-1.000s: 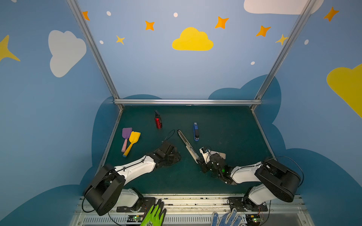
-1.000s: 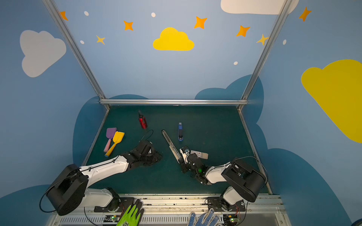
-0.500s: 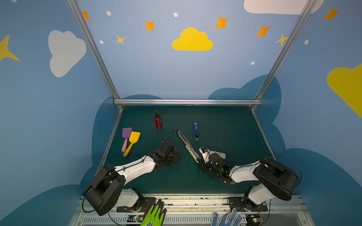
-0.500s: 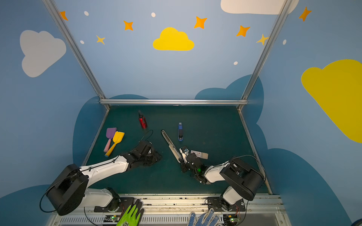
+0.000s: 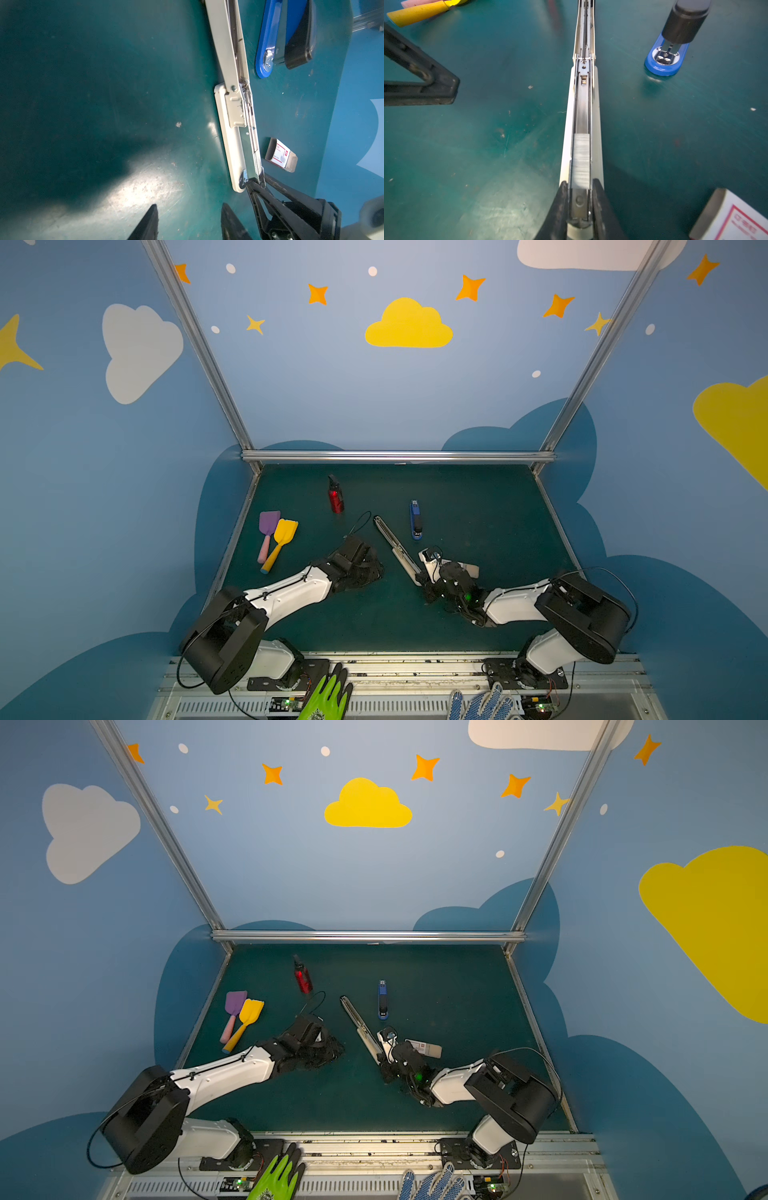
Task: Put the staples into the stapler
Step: 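Grip the stapler base with the right gripper while the left reaches toward it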
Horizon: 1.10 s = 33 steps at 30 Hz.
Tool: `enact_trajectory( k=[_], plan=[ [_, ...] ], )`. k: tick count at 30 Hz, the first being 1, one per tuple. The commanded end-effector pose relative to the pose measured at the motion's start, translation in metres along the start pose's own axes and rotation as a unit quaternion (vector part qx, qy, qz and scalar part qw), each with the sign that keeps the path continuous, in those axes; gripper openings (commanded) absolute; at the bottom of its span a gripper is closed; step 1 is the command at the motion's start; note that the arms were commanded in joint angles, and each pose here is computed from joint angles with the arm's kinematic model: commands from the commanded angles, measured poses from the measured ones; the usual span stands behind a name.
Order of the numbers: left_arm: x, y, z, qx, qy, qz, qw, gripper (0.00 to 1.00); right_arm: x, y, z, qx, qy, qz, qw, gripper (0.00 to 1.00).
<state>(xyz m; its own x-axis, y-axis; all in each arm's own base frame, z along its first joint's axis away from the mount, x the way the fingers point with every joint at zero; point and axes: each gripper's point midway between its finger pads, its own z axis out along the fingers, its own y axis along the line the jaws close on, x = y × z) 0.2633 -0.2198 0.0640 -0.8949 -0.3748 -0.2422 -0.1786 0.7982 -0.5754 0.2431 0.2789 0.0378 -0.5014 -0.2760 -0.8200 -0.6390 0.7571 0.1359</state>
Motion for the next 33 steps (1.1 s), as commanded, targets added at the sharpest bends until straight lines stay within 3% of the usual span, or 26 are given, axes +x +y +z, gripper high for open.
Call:
enact_trajectory(
  k=[1, 6, 9, 15, 23, 33],
  plan=[
    [-0.002, 0.006, -0.003, -0.009, -0.005, 0.001, 1.0, 0.5, 0.01, 0.003, 0.004, -0.003, 0.024, -0.008, 1.0, 0.18],
    [-0.011, 0.011, -0.003, -0.013, -0.016, -0.016, 1.0, 0.5, 0.013, 0.007, 0.005, -0.005, 0.035, -0.02, 0.999, 0.0],
    [-0.026, 0.018, -0.003, -0.012, -0.032, -0.044, 0.998, 0.52, 0.012, 0.009, 0.003, -0.002, 0.037, -0.03, 0.999, 0.0],
    [-0.07, 0.013, 0.005, 0.039, -0.092, -0.092, 0.991, 0.68, 0.015, 0.015, 0.002, -0.006, 0.041, -0.041, 0.998, 0.0],
    [-0.107, 0.003, 0.037, 0.124, -0.101, -0.154, 0.975, 0.7, 0.018, 0.026, 0.0, -0.021, 0.042, -0.05, 0.998, 0.0],
    [-0.106, 0.003, 0.079, 0.207, -0.077, -0.21, 0.953, 0.7, 0.016, 0.03, -0.001, -0.026, 0.04, -0.056, 0.997, 0.0]
  ],
)
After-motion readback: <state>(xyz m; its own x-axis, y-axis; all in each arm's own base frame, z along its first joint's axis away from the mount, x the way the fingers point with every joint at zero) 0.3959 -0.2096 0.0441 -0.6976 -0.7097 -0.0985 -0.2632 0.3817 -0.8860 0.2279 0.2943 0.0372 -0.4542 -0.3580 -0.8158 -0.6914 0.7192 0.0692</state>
